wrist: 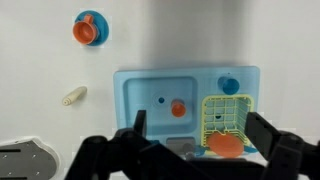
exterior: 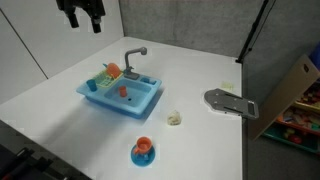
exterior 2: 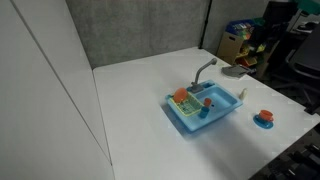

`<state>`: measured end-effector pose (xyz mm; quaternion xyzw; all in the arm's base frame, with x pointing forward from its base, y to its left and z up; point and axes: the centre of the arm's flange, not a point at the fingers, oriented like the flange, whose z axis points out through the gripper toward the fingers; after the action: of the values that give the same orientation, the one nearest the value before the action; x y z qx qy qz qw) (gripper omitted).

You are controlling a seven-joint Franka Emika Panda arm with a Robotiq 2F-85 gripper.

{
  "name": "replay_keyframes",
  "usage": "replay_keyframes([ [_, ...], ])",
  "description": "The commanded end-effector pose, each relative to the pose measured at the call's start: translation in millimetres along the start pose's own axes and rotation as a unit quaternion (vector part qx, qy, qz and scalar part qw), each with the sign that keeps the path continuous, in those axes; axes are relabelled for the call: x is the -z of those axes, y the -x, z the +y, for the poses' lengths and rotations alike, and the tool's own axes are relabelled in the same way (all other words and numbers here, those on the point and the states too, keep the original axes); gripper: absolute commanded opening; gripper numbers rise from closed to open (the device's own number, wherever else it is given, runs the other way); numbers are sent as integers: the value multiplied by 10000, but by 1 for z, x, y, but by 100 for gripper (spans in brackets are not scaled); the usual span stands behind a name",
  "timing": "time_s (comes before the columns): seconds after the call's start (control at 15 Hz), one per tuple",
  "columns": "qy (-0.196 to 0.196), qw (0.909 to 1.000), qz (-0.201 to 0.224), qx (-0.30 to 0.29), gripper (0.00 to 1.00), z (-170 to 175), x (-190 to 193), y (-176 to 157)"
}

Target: Move the orange cup from the sink to beside the sink

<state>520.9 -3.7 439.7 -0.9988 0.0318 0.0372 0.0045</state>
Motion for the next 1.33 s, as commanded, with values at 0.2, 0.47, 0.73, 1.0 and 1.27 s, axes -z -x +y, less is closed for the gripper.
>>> replay_keyframes([
  [0.2,-57,9986,254,-455,100,-3,-27,-37],
  [0.47,23,9979,302,-566,100,-4,-49,-53],
  [0.73,176,9976,191,-646,100,-6,-74,-68],
  [1.0,405,9964,-59,-747,100,-4,-103,-86],
  [1.27,498,9945,-233,-887,100,-1,-129,-101],
])
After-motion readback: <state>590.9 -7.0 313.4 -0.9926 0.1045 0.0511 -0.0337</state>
